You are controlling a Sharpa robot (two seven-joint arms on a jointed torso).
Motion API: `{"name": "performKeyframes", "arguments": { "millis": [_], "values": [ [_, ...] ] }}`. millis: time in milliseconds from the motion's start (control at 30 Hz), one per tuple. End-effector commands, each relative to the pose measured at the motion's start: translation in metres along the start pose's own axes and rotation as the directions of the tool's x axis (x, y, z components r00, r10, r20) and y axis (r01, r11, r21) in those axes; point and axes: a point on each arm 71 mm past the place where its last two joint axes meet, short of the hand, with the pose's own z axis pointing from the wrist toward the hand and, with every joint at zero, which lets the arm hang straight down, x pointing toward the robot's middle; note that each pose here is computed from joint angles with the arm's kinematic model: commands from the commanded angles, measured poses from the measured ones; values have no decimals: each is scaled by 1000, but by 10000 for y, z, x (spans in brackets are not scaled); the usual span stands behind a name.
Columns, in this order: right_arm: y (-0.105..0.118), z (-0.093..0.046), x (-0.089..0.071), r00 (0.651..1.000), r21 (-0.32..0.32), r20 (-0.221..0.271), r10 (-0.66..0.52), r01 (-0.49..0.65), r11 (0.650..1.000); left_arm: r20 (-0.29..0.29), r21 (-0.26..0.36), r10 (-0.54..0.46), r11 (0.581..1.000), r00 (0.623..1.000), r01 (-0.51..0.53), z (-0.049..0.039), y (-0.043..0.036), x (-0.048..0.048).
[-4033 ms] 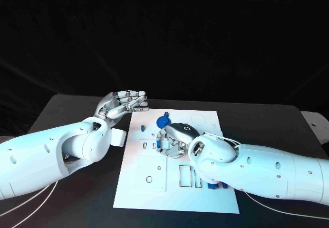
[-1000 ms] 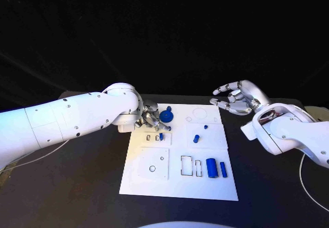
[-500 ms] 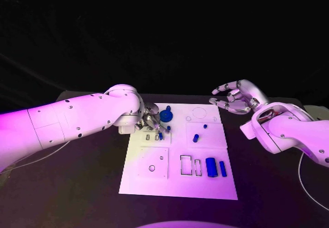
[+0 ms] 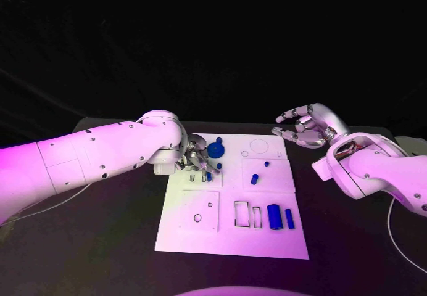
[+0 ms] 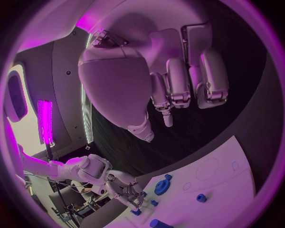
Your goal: Assemble the parts on the task board
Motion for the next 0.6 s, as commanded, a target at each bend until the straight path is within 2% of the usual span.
{"name": "performKeyframes", "arguments": {
  "millis": [33,600],
  "values": [
    [3,2,14,1000,-4,-15,-9,9,1000,-26,8,6,1000,1000,-6,0,-18,25],
    [-4,6,17,1000,-1,-16,-10,10,1000,-35,13,-1,1000,999,1,0,-28,33]
  ]
}}
